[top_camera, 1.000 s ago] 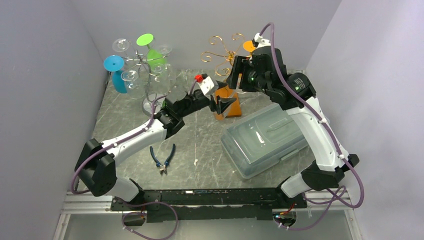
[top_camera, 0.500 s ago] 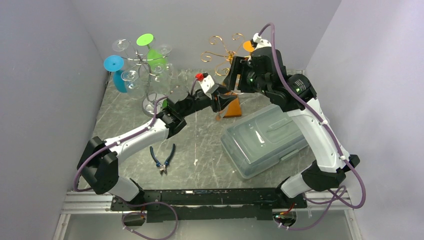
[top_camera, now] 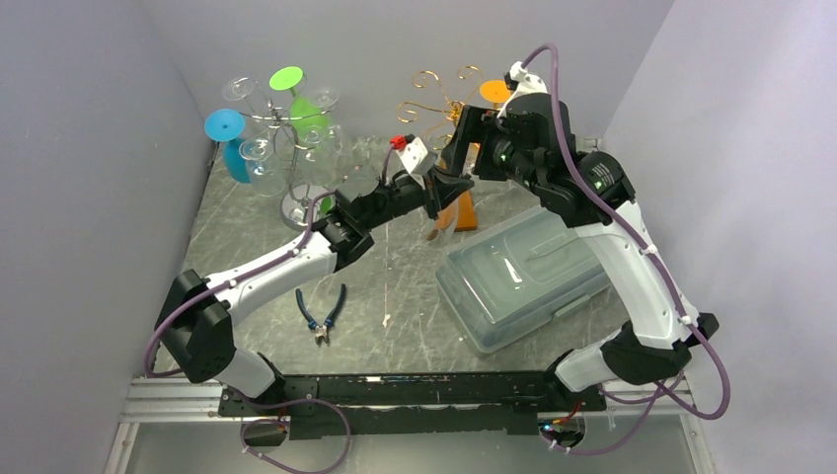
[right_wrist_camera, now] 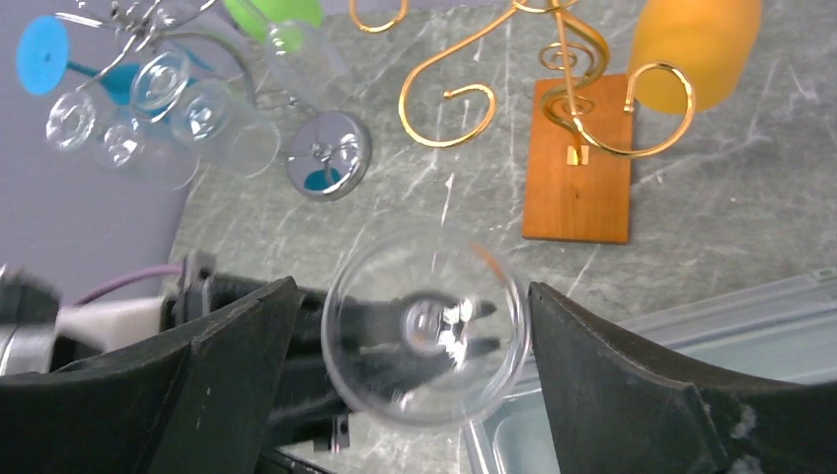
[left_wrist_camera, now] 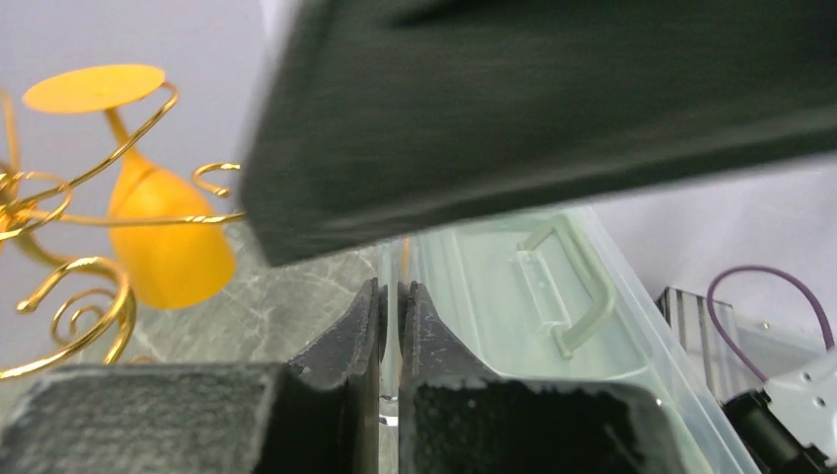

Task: Take the wine glass off the wine glass rack
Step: Place the wine glass at the center of the board.

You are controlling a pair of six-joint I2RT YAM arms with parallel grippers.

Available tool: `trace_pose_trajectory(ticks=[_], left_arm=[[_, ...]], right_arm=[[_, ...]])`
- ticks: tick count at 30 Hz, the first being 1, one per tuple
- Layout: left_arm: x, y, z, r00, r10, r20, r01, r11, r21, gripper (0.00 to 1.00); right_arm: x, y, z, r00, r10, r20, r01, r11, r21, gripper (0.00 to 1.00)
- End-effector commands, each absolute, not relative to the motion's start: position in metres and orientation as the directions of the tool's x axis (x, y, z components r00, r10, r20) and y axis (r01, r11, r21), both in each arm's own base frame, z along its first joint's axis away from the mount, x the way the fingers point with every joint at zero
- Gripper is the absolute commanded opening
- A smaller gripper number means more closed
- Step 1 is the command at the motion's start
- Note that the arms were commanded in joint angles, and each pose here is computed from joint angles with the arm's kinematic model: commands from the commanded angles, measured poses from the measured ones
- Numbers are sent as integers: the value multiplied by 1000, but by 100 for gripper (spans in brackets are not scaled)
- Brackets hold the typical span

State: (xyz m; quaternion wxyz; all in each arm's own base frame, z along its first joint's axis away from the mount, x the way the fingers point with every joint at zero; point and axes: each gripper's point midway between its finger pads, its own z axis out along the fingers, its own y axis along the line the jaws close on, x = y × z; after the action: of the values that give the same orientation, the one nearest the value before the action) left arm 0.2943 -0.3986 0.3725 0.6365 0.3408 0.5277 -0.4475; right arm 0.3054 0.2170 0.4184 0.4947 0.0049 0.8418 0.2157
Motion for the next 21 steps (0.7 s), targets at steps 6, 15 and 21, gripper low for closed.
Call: trace_pose_trajectory(ticks=[6, 15, 21], left_arm=[[322, -346, 423, -100, -367, -925, 724, 611, -320, 0], [320, -275, 452, -215, -533, -818, 398, 717, -572, 0], [312, -224, 468, -214, -709, -671, 122, 663, -739, 0]], right_arm=[[277, 220, 481, -331, 371, -868, -395, 780, 485, 100], [256, 204, 489, -193, 475, -859, -486, 714, 504, 100], [248, 207, 485, -170, 515, -840, -537, 666, 517, 100]])
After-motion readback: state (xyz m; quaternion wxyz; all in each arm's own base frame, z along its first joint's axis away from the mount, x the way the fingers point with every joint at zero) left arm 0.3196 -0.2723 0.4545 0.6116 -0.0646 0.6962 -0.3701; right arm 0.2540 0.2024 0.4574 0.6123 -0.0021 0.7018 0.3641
